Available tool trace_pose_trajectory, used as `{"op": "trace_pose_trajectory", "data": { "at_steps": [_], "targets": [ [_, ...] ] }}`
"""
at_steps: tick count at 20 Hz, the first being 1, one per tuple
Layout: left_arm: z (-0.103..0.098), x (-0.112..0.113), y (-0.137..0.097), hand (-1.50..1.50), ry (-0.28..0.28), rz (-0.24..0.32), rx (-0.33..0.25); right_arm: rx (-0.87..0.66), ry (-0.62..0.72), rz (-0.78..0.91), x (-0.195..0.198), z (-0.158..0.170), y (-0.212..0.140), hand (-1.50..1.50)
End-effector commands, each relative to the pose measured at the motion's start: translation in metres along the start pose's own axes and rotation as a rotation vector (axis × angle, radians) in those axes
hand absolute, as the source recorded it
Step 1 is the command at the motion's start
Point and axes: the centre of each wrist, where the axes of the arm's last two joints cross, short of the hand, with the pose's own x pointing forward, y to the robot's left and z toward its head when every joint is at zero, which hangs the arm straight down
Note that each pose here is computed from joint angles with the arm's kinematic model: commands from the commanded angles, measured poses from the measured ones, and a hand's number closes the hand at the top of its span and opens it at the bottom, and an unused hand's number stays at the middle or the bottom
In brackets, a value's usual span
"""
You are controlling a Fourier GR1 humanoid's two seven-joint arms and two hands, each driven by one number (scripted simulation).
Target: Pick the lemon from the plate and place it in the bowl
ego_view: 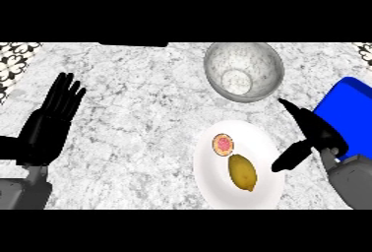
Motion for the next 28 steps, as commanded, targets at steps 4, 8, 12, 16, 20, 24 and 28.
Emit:
{"op": "trace_pose_trajectory", "data": {
  "at_steps": [4, 8, 12, 16, 20, 24, 28],
  "targets": [
    [-0.009, 0.006, -0.001, 0.00, 0.003, 0.016, -0.006, 0.343, 0.082, 0.234, 0.081, 0.007, -0.025, -1.50],
    [0.003, 0.016, 0.016, 0.00, 0.011, -0.011, 0.023, 0.372, 0.137, 0.185, 0.100, 0.002, -0.027, -1.50],
    [0.016, -0.008, 0.001, 0.00, -0.009, -0.013, 0.027, 0.371, 0.140, 0.149, 0.123, 0.012, -0.023, -1.50],
    [-0.008, 0.009, 0.009, 0.00, 0.004, 0.001, 0.044, 0.386, 0.140, 0.157, 0.121, 0.020, 0.006, -1.50],
    [0.012, -0.011, 0.016, 0.00, 0.013, 0.004, 0.057, 0.397, 0.152, 0.150, 0.106, 0.023, 0.016, -1.50],
    [0.009, -0.011, 0.009, 0.00, 0.002, 0.008, 0.057, 0.292, 0.131, 0.148, 0.100, 0.040, 0.034, -1.50],
    [0.008, 0.013, 0.016, 0.00, 0.019, 0.019, 0.037, 0.261, 0.096, 0.145, 0.081, 0.037, 0.047, -1.50]
  ]
}}
